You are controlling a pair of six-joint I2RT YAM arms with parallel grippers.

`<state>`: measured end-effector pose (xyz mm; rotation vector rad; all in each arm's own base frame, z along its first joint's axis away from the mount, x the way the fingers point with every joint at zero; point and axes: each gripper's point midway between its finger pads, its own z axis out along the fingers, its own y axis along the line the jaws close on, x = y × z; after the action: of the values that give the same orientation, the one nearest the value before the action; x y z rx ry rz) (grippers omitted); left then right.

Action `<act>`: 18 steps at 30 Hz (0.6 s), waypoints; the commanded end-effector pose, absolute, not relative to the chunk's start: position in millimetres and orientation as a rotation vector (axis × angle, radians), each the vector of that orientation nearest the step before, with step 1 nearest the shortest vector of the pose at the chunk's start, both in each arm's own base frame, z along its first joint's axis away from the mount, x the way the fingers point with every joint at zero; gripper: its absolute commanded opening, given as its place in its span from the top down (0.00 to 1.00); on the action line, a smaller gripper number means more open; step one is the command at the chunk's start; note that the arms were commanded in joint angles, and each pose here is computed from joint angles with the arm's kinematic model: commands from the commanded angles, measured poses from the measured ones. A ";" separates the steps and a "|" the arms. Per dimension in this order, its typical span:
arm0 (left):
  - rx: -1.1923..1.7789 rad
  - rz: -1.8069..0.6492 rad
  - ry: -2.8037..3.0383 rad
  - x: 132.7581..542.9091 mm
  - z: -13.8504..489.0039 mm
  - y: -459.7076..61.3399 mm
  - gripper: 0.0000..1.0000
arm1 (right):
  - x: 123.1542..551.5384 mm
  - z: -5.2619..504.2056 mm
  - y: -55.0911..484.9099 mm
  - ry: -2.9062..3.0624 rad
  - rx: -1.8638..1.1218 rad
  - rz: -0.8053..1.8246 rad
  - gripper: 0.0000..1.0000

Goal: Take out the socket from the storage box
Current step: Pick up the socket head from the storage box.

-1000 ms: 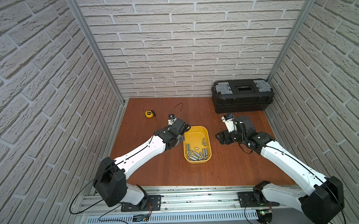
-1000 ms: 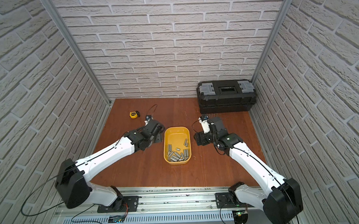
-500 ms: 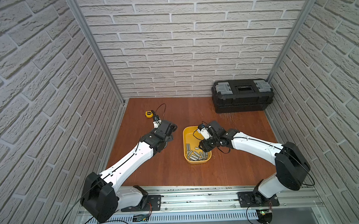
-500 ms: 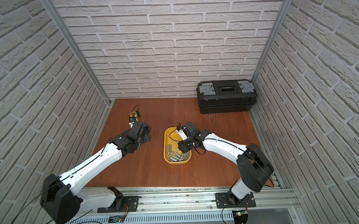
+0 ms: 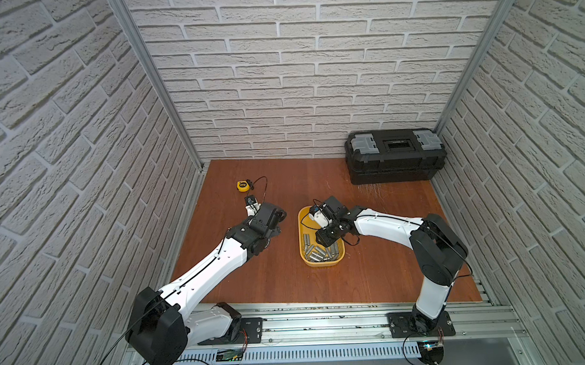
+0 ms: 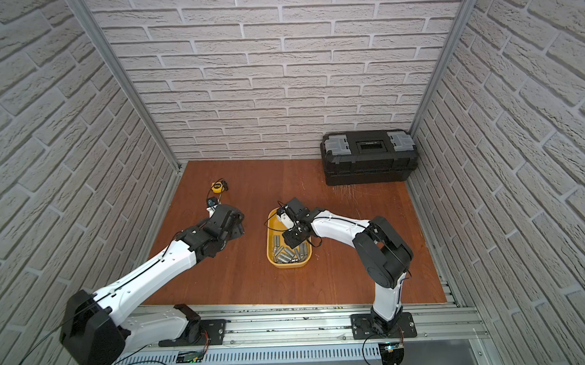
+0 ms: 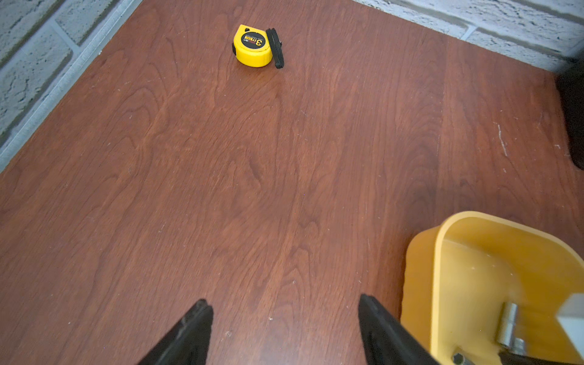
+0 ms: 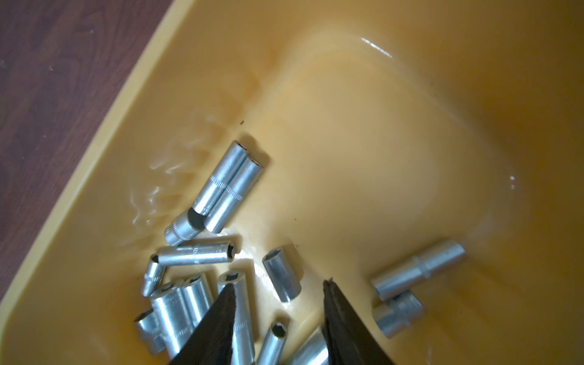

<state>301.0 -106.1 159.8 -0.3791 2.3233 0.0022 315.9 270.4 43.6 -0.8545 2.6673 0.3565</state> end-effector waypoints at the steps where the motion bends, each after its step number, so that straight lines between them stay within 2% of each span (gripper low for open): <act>1: -0.381 0.014 2.335 302.6 155.6 -105.3 0.23 | 319.3 45.5 277.6 2.655 -0.885 0.347 0.54; 18: -0.343 0.052 2.369 309.7 153.8 -108.4 0.21 | 314.4 26.0 268.4 2.725 -0.941 0.204 0.63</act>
<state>305.8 -110.2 146.8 -0.3453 2.3765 0.0454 315.0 270.0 25.5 -0.9178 2.7243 0.2525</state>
